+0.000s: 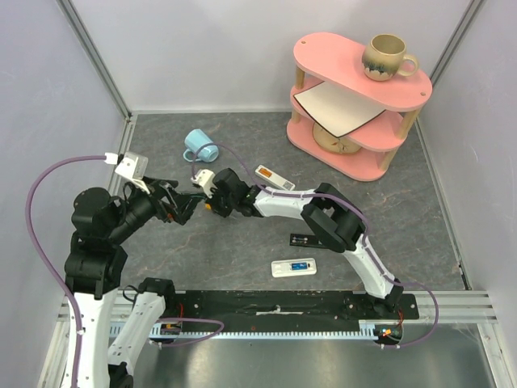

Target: Unload the batteries from the remote control

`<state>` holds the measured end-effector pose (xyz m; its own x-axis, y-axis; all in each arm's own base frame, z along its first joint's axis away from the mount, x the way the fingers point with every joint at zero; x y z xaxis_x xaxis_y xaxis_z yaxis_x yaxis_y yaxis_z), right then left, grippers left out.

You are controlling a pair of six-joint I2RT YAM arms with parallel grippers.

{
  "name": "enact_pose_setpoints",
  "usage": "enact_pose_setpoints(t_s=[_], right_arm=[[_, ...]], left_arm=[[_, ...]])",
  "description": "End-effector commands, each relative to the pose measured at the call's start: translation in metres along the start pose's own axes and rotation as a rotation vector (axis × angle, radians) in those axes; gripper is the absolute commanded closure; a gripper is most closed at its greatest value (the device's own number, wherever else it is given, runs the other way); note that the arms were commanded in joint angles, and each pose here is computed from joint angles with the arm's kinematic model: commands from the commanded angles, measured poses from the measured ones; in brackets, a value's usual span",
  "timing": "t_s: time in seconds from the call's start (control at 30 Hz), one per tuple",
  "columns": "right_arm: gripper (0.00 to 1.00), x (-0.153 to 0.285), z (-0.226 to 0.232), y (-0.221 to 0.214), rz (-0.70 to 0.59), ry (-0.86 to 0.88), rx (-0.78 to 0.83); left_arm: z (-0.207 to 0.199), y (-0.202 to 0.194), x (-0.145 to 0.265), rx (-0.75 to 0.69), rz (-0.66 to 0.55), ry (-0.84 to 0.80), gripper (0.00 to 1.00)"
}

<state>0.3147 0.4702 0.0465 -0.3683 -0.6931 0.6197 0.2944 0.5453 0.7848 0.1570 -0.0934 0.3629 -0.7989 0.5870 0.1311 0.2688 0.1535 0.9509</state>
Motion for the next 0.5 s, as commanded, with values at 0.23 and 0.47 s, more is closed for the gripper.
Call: enact_pose_setpoints(t_s=[0.23, 0.47], right_arm=[[1.00, 0.129, -0.016, 0.028, -0.242, -0.042, -0.373], [1.00, 0.227, -0.025, 0.010, -0.476, -0.183, -0.631]], left_arm=[[0.007, -0.028, -0.008, 0.064, 0.066, -0.004, 0.00], [-0.002, -0.067, -0.031, 0.271, 0.125, -0.188, 0.01]])
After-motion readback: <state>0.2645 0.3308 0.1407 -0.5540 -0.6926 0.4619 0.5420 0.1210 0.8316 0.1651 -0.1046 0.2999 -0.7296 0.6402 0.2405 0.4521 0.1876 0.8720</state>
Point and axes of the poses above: each gripper's point midway between its finger pads, its own x axis back along the fingers, its own z axis along the line the jaws close on, y = z × x, the point moved 4 cm from there along x, back along the fingers, and after that the axes turned 2 degrees about -x, right-handed, at the moved point
